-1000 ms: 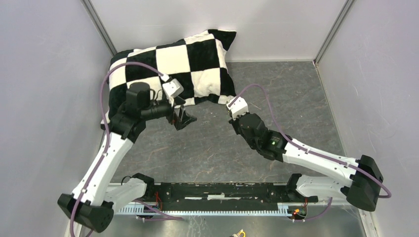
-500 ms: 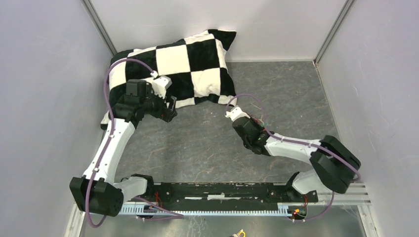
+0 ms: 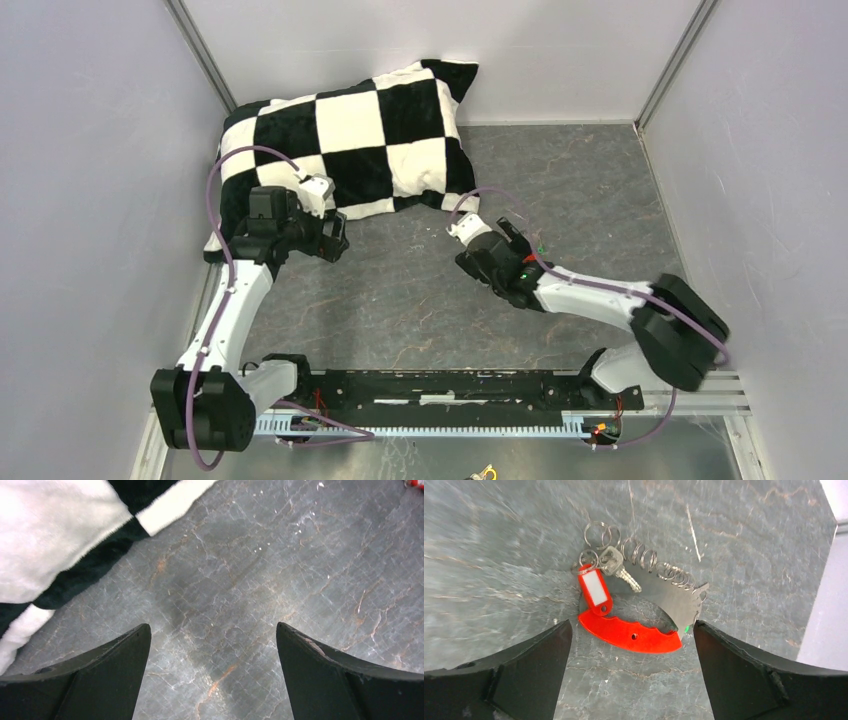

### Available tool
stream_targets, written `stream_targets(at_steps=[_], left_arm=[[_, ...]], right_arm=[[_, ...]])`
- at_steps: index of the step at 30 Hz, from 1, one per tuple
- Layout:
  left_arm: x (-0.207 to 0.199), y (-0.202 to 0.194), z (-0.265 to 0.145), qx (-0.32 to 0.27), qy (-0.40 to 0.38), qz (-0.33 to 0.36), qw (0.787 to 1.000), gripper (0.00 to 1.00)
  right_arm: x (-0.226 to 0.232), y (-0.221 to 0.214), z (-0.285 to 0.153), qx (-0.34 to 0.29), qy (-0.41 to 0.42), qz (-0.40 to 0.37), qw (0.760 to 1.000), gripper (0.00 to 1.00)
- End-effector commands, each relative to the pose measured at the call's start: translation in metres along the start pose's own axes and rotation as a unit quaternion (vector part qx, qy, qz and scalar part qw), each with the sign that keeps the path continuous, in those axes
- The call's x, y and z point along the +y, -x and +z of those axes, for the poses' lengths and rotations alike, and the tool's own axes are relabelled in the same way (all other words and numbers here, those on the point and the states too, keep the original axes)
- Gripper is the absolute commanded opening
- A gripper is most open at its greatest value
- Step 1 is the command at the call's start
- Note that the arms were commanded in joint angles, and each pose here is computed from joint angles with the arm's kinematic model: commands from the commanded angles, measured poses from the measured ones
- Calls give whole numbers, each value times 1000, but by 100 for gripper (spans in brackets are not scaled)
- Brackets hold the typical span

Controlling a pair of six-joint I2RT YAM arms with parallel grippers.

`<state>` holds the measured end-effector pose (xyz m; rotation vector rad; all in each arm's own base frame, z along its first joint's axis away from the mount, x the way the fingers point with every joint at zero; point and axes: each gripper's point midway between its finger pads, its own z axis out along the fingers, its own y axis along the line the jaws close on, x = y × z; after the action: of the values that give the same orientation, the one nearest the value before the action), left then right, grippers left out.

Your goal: Put the keys on the keyring

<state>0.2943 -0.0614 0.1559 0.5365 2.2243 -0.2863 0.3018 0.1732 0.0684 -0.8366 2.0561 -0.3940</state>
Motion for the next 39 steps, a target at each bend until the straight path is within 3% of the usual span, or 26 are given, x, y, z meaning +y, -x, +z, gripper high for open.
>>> stream_targets(at_steps=[1, 4, 7, 10, 15, 19, 26, 33, 36, 39], left_arm=[[8, 29, -3, -66, 5, 12, 998, 100], [20, 28, -5, -75, 13, 1, 997, 100], [31, 25, -5, -95, 17, -17, 995, 100], [41, 19, -2, -131, 30, -42, 990, 100], [47, 0, 16, -181, 51, -41, 981, 100], [53, -11, 29, -216, 69, -42, 973, 100], [59, -18, 41, -280, 89, -47, 955, 100], [58, -13, 35, -336, 96, -40, 936, 100], [61, -9, 36, -352, 100, -37, 930, 100], [63, -9, 39, -379, 102, -44, 919, 100]], right_arm=[[-17, 34, -37, -81, 36, 51, 995, 98], [-41, 35, -60, -117, 24, 90, 989, 98], [-85, 17, -71, -129, -40, 176, 975, 98], [-139, -33, -77, -127, -184, 251, 942, 98], [-170, -109, -91, -170, -346, 301, 872, 98], [-167, -151, -83, -159, -378, 343, 846, 98], [-161, -179, -74, -144, -384, 353, 841, 98], [-164, -161, -62, -151, -365, 317, 862, 98], [-164, -147, -49, -153, -339, 282, 884, 98], [-166, -148, -41, -147, -335, 284, 886, 98]])
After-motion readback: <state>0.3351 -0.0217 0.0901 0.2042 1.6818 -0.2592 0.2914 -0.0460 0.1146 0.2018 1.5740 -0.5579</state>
